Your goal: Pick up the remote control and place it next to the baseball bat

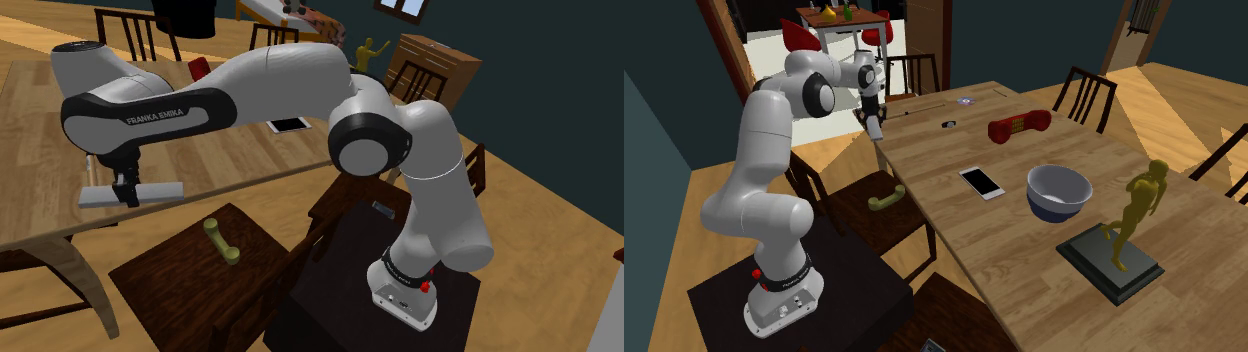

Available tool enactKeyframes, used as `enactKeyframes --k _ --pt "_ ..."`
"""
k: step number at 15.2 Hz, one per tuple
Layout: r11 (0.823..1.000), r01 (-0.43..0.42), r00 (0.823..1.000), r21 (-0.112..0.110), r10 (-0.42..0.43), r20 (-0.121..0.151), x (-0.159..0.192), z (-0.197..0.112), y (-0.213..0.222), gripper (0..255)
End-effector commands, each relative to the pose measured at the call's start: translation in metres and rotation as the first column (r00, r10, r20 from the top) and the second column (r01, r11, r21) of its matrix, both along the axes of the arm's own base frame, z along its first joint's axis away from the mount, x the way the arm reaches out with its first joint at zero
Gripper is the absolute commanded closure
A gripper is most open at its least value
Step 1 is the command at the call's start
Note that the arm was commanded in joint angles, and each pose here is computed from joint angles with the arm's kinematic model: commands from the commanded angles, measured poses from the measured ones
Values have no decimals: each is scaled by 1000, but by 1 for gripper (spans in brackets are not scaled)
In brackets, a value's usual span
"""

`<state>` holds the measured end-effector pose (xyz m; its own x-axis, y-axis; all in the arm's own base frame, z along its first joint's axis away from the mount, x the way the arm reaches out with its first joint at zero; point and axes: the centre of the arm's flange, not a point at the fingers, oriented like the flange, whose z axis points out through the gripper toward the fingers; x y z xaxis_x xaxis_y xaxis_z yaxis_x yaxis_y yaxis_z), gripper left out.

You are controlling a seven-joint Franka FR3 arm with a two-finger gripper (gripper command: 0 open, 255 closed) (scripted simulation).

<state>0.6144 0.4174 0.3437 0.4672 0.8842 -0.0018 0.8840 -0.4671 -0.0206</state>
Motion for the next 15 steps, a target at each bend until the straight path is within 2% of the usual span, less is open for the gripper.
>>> enactKeyframes --k 1,8,9,14,15 --pt "1000 0 1000 0 0 1 0 -5 0 255" --pt "1000 0 1000 0 0 1 0 -5 0 255" --pt "1000 0 1000 0 0 1 0 -5 0 0" --pt "1000 0 1000 0 0 1 0 -5 0 0" --pt "1000 0 1000 0 0 1 0 8 0 0"
